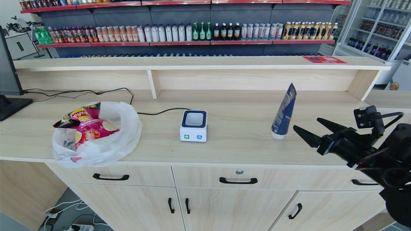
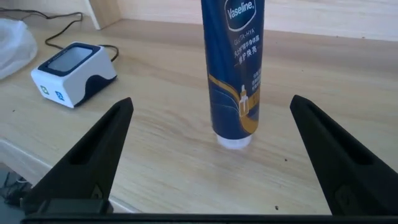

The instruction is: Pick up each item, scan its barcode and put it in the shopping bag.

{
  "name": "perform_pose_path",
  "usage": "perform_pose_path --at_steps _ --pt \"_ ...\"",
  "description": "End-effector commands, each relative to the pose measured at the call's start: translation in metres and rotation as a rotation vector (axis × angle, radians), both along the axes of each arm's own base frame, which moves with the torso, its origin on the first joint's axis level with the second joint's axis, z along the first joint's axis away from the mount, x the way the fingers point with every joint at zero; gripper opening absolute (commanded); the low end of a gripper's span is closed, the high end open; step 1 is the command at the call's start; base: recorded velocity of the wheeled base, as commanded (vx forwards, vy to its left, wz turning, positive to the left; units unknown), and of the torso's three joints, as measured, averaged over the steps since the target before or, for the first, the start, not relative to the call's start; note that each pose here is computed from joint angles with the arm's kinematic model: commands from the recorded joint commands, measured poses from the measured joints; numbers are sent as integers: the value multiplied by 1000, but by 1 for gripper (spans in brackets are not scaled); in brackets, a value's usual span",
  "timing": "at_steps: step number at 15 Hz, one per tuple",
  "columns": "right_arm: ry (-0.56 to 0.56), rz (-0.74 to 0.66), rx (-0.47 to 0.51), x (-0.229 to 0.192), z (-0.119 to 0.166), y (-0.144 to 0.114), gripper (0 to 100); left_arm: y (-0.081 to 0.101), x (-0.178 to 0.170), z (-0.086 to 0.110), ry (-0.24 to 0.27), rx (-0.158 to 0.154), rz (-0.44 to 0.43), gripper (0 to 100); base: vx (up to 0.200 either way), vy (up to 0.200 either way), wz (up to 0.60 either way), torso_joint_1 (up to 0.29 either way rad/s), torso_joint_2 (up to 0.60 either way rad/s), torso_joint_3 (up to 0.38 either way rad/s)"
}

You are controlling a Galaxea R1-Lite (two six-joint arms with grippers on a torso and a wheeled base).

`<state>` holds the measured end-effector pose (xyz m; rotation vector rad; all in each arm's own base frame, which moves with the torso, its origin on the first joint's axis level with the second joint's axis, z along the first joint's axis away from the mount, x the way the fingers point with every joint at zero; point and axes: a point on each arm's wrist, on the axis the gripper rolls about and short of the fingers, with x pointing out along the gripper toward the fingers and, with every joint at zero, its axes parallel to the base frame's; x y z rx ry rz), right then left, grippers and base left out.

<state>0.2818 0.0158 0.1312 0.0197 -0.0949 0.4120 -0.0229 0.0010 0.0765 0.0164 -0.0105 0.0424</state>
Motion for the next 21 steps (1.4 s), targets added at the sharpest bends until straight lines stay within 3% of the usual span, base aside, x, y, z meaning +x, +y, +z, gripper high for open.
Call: perform_pose_path --at_steps 1,9,14,21 --pt "6 12 6 8 -4 11 100 0 0 0 0 0 1 100 0 0 0 0 0 0" --pt "1 -46 28 73 -33 30 100 0 0 0 0 0 1 100 0 0 0 0 0 0" --pt "-55 -54 49 89 -28 51 100 0 0 0 0 -1 1 100 0 0 0 0 0 0" --pt "-61 -175 63 114 -27 45 100 0 0 0 0 -1 1 100 0 0 0 0 0 0"
